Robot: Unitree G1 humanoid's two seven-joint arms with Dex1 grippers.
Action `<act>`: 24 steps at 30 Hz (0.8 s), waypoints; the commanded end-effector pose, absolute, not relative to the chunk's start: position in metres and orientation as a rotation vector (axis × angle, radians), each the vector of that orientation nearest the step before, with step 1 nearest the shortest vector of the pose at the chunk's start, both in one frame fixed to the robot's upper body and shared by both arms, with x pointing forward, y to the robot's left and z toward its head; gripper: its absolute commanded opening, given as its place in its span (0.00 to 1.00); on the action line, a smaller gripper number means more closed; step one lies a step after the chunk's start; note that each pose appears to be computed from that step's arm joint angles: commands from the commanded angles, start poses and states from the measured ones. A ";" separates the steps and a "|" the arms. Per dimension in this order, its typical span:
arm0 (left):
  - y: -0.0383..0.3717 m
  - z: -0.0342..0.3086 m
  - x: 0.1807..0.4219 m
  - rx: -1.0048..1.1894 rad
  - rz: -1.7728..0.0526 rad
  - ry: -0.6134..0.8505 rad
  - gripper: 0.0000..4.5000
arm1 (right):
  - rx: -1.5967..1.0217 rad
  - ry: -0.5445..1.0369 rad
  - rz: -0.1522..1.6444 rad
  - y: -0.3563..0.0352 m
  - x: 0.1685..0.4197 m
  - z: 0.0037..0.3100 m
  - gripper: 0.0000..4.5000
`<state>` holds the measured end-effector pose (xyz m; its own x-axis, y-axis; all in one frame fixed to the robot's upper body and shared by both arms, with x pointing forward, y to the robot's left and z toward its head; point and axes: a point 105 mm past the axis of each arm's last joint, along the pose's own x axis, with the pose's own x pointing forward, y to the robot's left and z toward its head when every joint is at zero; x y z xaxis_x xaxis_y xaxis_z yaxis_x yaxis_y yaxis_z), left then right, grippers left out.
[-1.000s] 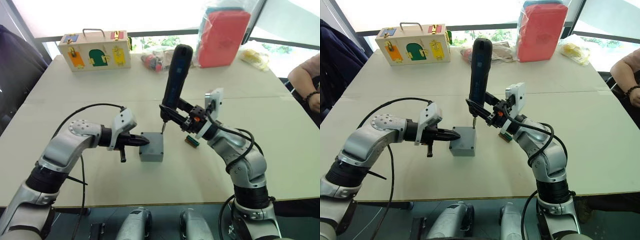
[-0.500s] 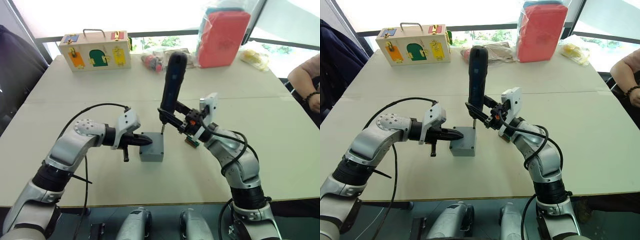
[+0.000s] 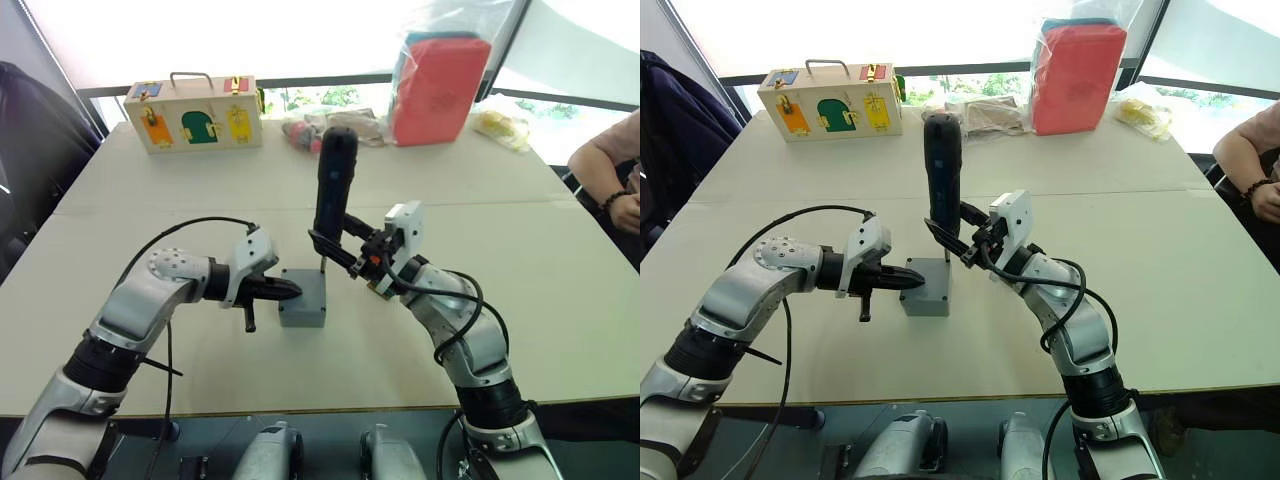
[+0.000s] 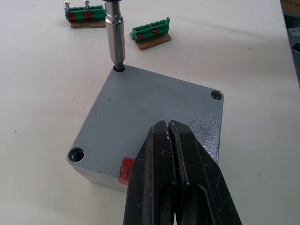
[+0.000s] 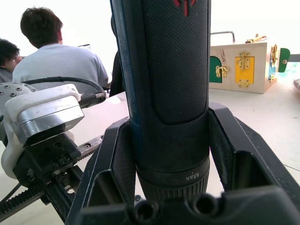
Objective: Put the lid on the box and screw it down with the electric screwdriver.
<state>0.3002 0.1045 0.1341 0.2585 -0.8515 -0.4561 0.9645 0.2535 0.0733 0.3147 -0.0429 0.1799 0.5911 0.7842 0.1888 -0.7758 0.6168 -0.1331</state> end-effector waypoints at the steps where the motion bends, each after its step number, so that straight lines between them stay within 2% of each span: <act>1: 0.106 0.127 0.298 0.387 -1.261 0.384 0.00 | -0.044 -0.033 0.884 -0.043 0.319 0.128 0.39; 18: 0.104 0.118 0.298 0.379 -1.254 0.394 0.00 | -0.069 -0.050 0.866 -0.050 0.319 0.132 0.39; 21: 0.105 0.115 0.299 0.375 -1.246 0.402 0.00 | -0.071 -0.109 0.859 -0.055 0.318 0.152 0.39; 24: 0.111 0.109 0.302 0.368 -1.220 0.417 0.00 | -0.073 -0.230 0.846 -0.061 0.316 0.194 0.39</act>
